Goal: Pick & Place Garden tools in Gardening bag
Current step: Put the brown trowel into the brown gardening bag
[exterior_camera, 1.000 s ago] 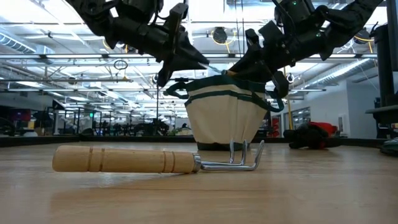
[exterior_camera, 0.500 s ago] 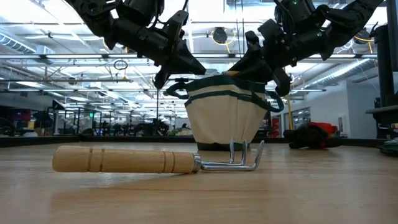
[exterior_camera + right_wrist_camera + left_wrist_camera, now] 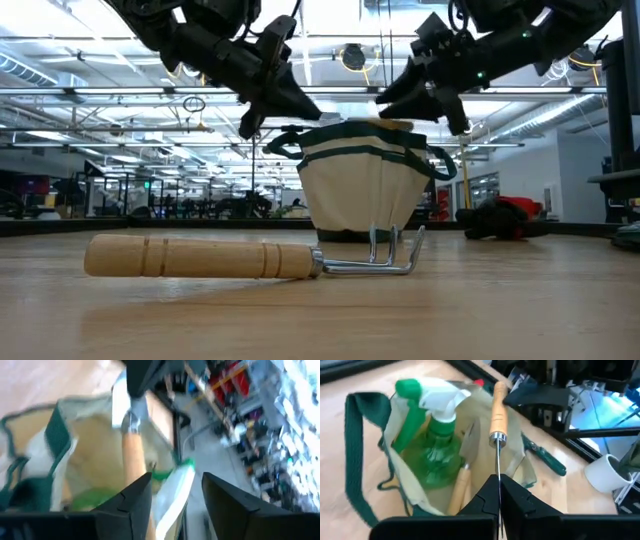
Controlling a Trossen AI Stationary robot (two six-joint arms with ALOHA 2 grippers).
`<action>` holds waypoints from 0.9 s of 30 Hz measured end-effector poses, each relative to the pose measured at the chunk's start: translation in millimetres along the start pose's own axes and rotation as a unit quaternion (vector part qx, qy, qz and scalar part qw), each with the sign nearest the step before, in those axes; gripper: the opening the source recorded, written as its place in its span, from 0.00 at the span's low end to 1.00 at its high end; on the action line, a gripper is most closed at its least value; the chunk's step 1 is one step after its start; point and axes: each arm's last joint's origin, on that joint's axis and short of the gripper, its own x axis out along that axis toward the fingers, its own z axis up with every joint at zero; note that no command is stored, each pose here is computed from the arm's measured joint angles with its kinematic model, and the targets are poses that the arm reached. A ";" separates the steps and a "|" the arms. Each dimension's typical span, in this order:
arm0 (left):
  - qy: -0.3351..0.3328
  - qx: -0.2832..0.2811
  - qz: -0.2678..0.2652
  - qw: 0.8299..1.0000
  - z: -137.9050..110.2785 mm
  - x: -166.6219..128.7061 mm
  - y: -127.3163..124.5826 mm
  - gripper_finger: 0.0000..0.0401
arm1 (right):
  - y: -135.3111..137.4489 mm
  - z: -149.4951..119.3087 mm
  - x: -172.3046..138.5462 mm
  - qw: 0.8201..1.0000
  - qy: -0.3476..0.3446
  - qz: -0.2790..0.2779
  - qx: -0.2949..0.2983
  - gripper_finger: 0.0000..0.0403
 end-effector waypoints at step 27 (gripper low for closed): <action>-0.013 0.019 0.060 0.998 9.4 -28.8 -1.3 0.00 | 17.8 -32.7 -33.6 0.967 0.170 0.067 0.177 0.41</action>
